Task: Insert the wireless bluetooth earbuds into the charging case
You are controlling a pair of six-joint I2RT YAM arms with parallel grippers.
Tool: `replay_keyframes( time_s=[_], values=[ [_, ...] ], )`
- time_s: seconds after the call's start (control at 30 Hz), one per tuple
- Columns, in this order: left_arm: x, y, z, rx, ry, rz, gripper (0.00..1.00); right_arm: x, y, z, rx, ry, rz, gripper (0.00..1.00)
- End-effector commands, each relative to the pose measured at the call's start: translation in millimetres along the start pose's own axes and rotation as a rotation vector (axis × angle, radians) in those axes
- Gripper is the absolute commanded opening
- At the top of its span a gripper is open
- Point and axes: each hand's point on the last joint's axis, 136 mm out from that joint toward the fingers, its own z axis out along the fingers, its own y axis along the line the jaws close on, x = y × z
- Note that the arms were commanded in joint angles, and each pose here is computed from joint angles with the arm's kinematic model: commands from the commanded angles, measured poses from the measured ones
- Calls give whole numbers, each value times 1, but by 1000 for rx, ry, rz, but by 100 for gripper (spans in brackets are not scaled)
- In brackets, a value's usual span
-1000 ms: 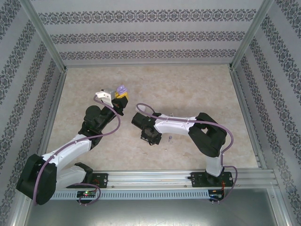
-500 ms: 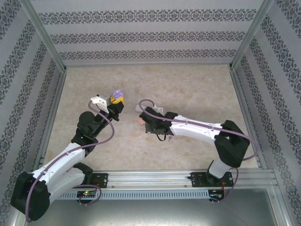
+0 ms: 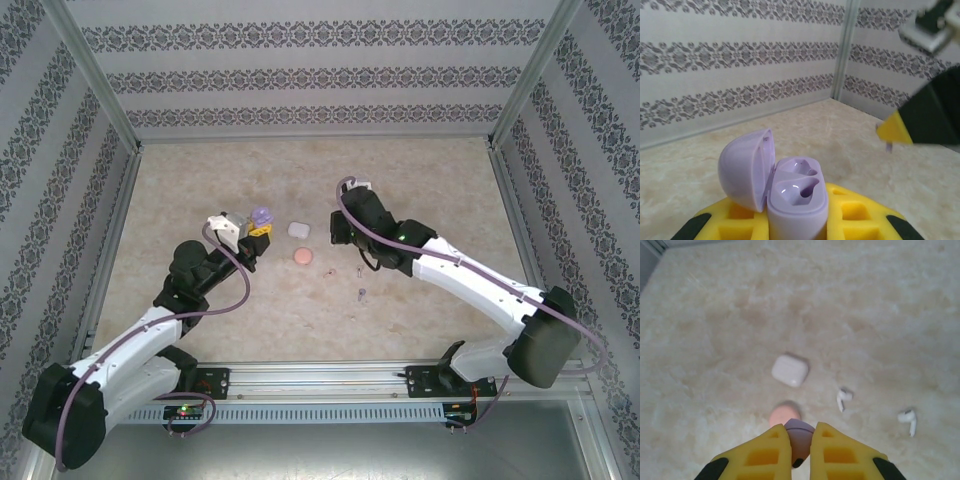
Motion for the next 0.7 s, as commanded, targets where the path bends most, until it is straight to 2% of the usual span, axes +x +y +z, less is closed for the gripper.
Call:
replay_keyframes(
  time_s=[0.0, 0.37, 0.67],
  values=[
    [-17, -25, 3, 135, -80, 71, 0, -33, 19, -18, -94, -82, -54, 12],
    [-24, -69, 23, 402, -57, 145, 0, -64, 49, -43, -267, -195, -153, 12],
    [-30, -83, 32, 463, -39, 262, 0, -69, 65, -73, -381, -246, -238, 12]
  ],
)
